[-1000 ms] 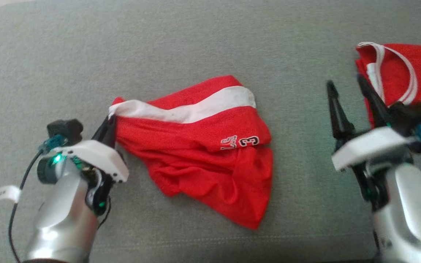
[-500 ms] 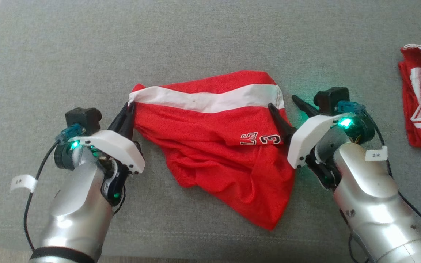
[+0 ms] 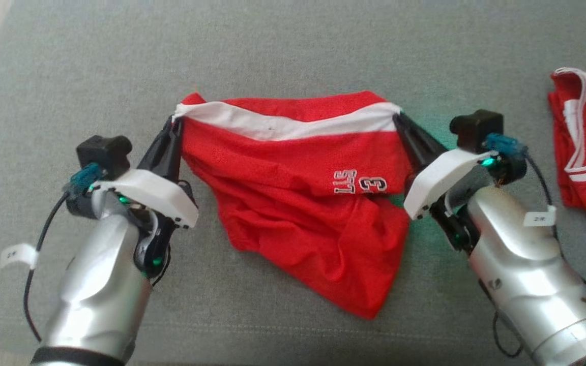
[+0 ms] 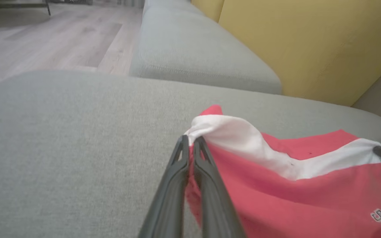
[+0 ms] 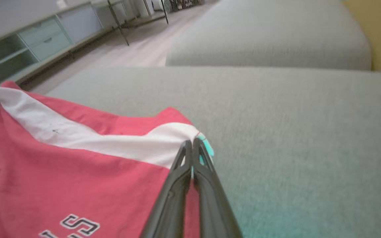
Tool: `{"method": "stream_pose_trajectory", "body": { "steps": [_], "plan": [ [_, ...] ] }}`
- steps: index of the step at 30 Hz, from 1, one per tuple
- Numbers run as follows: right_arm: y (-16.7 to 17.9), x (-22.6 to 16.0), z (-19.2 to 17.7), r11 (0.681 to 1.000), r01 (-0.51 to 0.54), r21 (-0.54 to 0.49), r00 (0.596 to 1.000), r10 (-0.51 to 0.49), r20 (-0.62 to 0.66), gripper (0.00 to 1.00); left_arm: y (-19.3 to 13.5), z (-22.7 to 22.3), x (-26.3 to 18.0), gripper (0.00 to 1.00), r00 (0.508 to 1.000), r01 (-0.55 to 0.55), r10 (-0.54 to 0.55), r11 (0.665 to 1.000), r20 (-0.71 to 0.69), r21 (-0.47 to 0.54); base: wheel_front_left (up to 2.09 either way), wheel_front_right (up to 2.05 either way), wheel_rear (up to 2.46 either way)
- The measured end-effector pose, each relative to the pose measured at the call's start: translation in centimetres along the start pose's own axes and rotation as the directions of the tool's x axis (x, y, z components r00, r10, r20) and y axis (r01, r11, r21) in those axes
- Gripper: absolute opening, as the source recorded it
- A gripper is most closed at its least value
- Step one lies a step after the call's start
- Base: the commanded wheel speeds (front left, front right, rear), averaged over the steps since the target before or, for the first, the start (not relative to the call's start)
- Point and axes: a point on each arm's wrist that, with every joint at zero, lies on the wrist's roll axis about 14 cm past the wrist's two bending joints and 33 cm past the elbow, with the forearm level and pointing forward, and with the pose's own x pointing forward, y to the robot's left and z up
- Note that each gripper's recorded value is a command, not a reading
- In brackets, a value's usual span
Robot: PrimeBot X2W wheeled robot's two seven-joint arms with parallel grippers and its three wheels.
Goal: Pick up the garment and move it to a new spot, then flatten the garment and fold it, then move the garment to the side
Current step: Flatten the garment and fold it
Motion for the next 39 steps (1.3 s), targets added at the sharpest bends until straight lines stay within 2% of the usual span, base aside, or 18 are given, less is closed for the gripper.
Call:
{"method": "stream_pose_trajectory", "body": {
  "steps": [4,8,13,18,20,24,30,35,39],
  "plan": [
    [-0.1,-1.2,4.8,0.999,-0.003,-0.040,0.987,0.009,0.160,0.00,-0.5,2.7,-1.0,0.00,0.996,0.013,-0.016,1.000,0.088,0.026,0.00,0.00,0.00],
    [-1.0,-3.8,10.8,0.996,0.030,-0.080,0.940,-0.001,0.342,0.00,-1.3,5.7,-2.3,0.00,0.984,0.028,-0.039,0.998,0.175,0.061,0.00,0.00,0.00],
    [-1.3,-9.1,16.9,0.987,0.097,-0.129,0.845,-0.013,0.535,0.00,-4.1,11.0,-3.8,0.00,0.949,0.089,-0.115,0.991,0.293,0.098,0.00,0.00,0.00],
    [-0.9,-15.9,21.9,0.964,0.206,-0.169,0.735,-0.038,0.677,0.00,-7.2,16.6,-6.2,0.00,0.891,0.141,-0.186,0.980,0.414,0.137,0.00,0.00,0.00],
    [-0.4,-18.6,23.6,0.954,0.247,-0.170,0.689,-0.049,0.723,0.00,-8.4,18.6,-7.3,0.00,0.864,0.161,-0.216,0.974,0.454,0.158,0.00,0.00,0.00],
    [0.6,-22.7,25.4,0.936,0.306,-0.176,0.630,-0.060,0.774,0.00,-9.9,21.2,-9.3,0.00,0.827,0.180,-0.249,0.967,0.504,0.182,0.00,0.00,0.00],
    [0.9,-24.7,25.9,0.930,0.332,-0.160,0.615,-0.084,0.784,0.00,-11.0,22.8,-10.6,0.00,0.802,0.197,-0.269,0.962,0.534,0.189,0.00,0.00,0.00],
    [0.4,-24.2,25.6,0.932,0.331,-0.150,0.631,-0.100,0.769,0.00,-10.9,22.1,-10.1,0.00,0.815,0.200,-0.266,0.963,0.515,0.181,0.00,0.00,0.00],
    [-0.6,-22.0,25.2,0.947,0.299,-0.114,0.662,-0.120,0.740,0.00,-10.4,21.4,-8.3,0.00,0.831,0.202,-0.260,0.965,0.492,0.168,0.00,0.00,0.00]
  ]
}}
